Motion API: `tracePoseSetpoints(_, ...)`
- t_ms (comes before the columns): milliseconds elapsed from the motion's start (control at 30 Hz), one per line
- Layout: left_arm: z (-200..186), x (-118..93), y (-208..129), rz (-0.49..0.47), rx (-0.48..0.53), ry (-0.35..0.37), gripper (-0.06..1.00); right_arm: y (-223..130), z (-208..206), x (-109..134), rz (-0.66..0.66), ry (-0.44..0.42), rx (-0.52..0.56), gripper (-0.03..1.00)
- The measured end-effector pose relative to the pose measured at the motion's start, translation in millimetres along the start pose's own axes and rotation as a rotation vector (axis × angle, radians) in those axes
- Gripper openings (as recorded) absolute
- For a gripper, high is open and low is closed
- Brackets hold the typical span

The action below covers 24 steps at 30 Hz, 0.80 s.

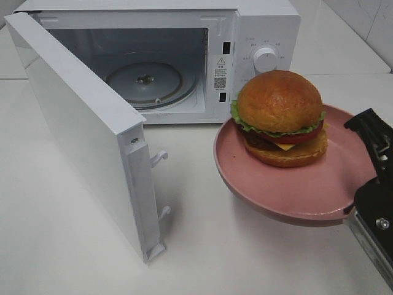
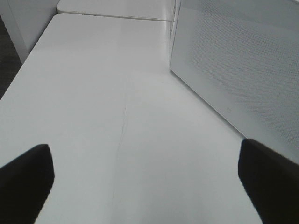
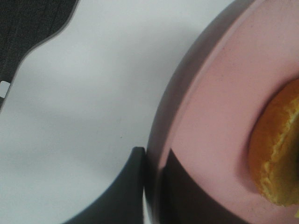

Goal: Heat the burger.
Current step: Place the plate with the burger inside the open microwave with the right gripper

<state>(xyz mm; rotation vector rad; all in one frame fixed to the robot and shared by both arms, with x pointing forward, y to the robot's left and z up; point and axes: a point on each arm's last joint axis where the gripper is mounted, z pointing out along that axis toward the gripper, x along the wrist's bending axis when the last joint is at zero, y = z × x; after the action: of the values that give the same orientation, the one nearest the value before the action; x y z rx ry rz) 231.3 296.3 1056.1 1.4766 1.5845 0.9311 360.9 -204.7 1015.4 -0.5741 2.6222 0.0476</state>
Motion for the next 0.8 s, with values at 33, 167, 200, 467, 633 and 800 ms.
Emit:
tracePoseSetpoints(33, 0.0, 0.0, 0.0, 0.000, 0.000, 0.000, 0.99, 0.0, 0.0, 0.0, 0.000, 0.000, 0.000, 0.05)
tracePoseSetpoints(167, 0.0, 0.0, 0.0, 0.000, 0.000, 0.000, 0.99, 5.3, 0.3, -3.5, -0.054, -0.035, -0.054, 0.05)
tracePoseSetpoints(200, 0.0, 0.0, 0.0, 0.000, 0.000, 0.000, 0.99, 5.3, 0.3, -3.5, -0.054, -0.035, -0.054, 0.05)
tracePoseSetpoints(467, 0.0, 0.0, 0.0, 0.000, 0.000, 0.000, 0.99, 11.2, 13.5, -5.9, -0.088, 0.025, -0.081, 0.05)
tracePoseSetpoints(633, 0.0, 0.0, 0.0, 0.000, 0.000, 0.000, 0.99, 4.7, 23.3, -13.1, -0.057, 0.024, -0.099, 0.05)
tracePoseSetpoints(800, 0.0, 0.0, 0.0, 0.000, 0.000, 0.000, 0.99, 0.6, 31.3, -17.8, -0.068, 0.025, -0.121, 0.05)
